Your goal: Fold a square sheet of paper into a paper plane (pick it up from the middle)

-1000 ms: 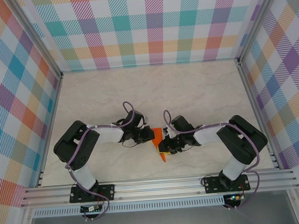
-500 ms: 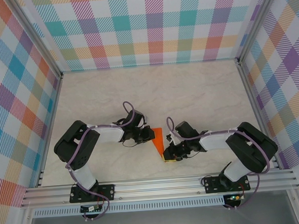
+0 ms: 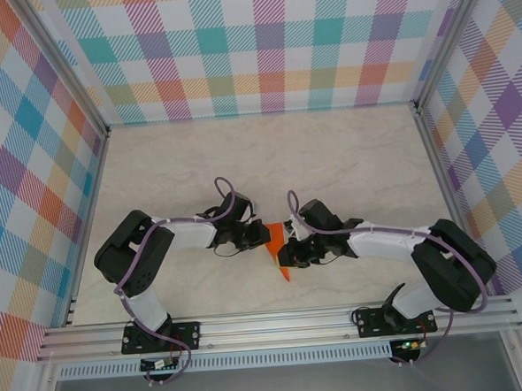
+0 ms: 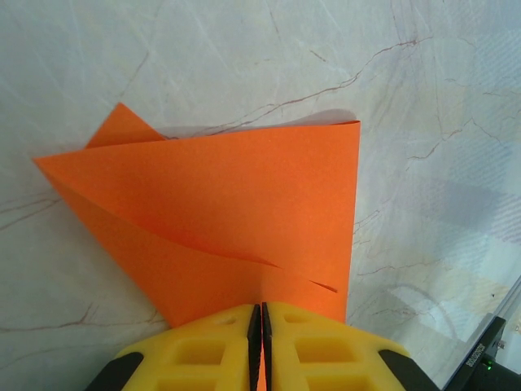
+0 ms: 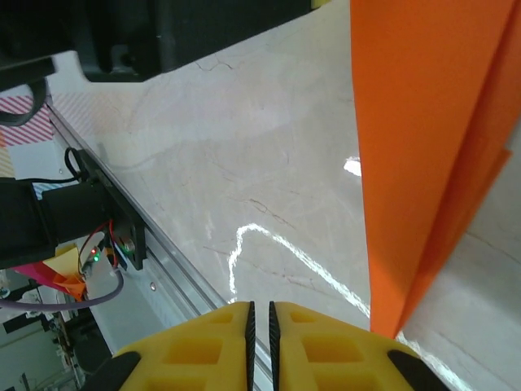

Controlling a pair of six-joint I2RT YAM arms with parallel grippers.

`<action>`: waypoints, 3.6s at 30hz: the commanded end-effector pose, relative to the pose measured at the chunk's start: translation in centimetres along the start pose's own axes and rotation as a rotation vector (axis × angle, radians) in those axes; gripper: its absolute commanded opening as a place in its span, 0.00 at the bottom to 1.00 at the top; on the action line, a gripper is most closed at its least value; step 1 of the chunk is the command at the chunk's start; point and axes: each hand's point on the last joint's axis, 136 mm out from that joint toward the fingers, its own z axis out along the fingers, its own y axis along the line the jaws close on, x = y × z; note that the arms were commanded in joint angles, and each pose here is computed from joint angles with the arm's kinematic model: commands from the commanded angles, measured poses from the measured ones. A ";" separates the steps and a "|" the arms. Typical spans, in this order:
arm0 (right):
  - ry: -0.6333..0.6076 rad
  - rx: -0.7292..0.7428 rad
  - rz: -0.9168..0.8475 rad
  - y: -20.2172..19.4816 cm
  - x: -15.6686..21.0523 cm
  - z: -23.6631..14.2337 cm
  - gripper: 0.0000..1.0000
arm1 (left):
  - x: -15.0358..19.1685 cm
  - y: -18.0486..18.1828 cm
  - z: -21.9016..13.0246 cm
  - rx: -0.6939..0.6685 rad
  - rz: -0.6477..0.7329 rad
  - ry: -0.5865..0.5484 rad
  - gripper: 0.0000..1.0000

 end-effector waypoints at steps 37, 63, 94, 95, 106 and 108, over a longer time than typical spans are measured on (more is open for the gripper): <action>0.075 0.226 0.153 -7.0 3.8 2.6 0.20 | 1.0 3.6 0.3 -0.144 -0.033 0.012 0.14; -0.145 0.163 0.069 -1.1 -1.4 1.8 0.23 | 0.7 3.4 0.2 -0.150 -0.026 0.008 0.14; -0.135 0.314 0.196 -8.2 1.8 3.4 0.18 | -2.6 -3.2 -4.5 -0.012 0.071 -0.108 0.37; -0.138 0.313 0.194 -8.1 1.7 3.4 0.18 | -2.8 -3.3 -5.0 -0.013 0.068 -0.129 0.38; -0.154 0.326 0.205 -8.3 1.6 3.2 0.19 | -2.5 -2.6 -4.0 0.064 -0.020 -0.172 0.35; -0.153 0.328 0.206 -8.4 1.6 3.1 0.19 | -2.7 -2.6 -3.6 0.074 -0.026 -0.172 0.35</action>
